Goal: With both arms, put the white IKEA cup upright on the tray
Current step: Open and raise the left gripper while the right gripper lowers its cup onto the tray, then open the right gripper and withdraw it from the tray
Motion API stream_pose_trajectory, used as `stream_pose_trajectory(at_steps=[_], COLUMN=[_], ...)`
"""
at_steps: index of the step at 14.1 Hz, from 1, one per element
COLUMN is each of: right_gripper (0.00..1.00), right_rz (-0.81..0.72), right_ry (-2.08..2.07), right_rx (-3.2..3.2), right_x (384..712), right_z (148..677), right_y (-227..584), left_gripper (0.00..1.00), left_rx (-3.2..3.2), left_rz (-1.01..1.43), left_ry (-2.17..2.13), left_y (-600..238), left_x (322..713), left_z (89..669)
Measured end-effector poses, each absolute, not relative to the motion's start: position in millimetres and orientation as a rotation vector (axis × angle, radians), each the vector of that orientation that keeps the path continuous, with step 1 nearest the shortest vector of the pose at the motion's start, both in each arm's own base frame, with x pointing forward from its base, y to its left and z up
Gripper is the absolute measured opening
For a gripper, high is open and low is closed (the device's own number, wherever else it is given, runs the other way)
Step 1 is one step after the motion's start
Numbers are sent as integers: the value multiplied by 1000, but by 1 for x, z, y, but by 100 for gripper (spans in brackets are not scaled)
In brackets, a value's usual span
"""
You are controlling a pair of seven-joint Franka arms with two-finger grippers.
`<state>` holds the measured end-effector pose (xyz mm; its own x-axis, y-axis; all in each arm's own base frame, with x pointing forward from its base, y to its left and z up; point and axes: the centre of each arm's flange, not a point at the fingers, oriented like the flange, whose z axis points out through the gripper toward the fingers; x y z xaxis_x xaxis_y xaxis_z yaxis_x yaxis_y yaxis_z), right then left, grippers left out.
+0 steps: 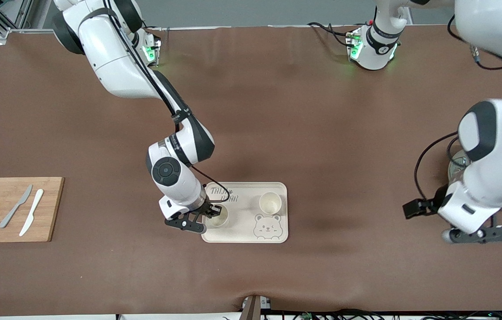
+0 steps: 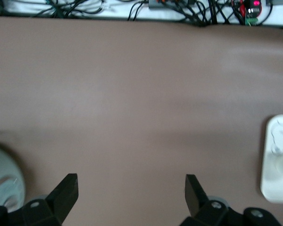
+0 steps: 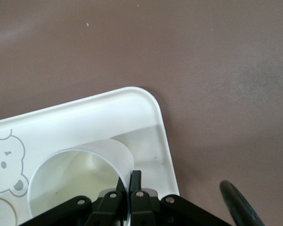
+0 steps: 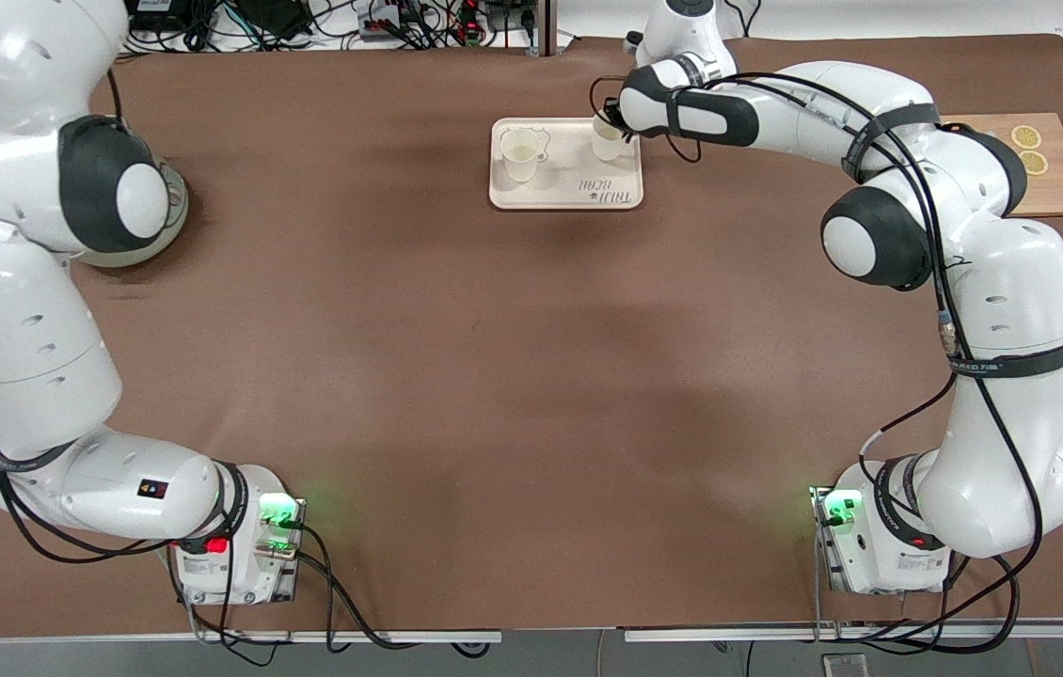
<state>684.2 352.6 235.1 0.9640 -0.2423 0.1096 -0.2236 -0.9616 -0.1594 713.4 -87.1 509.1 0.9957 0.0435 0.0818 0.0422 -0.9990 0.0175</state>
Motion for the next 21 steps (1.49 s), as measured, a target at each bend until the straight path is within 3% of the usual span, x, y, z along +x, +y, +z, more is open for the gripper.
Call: stream_pose_trajectory(at_steps=[3,8,12,15,21], right_gripper=[8,57,97,100,100], right_rz=[-192,-221,-200,-169,18], right_ry=[355,359,360,364,253], right_rx=[-2968,-2959,-2973,-2992,-3092], right_x=[684,689,692,683,628], right_z=[234,243,294,383,558], right_y=[353,351,350,339,249], left_gripper=[100,100,100,100,100], left_rx=[3072,3071,3089,3096,3097], left_rz=[75,63,44,8,-15], left_ry=[37,6,-158,-221,-253], left_y=[-85,-85,-88,-88,-98], left_x=[683,617,575,565,564], left_z=[560,638,655,646,639])
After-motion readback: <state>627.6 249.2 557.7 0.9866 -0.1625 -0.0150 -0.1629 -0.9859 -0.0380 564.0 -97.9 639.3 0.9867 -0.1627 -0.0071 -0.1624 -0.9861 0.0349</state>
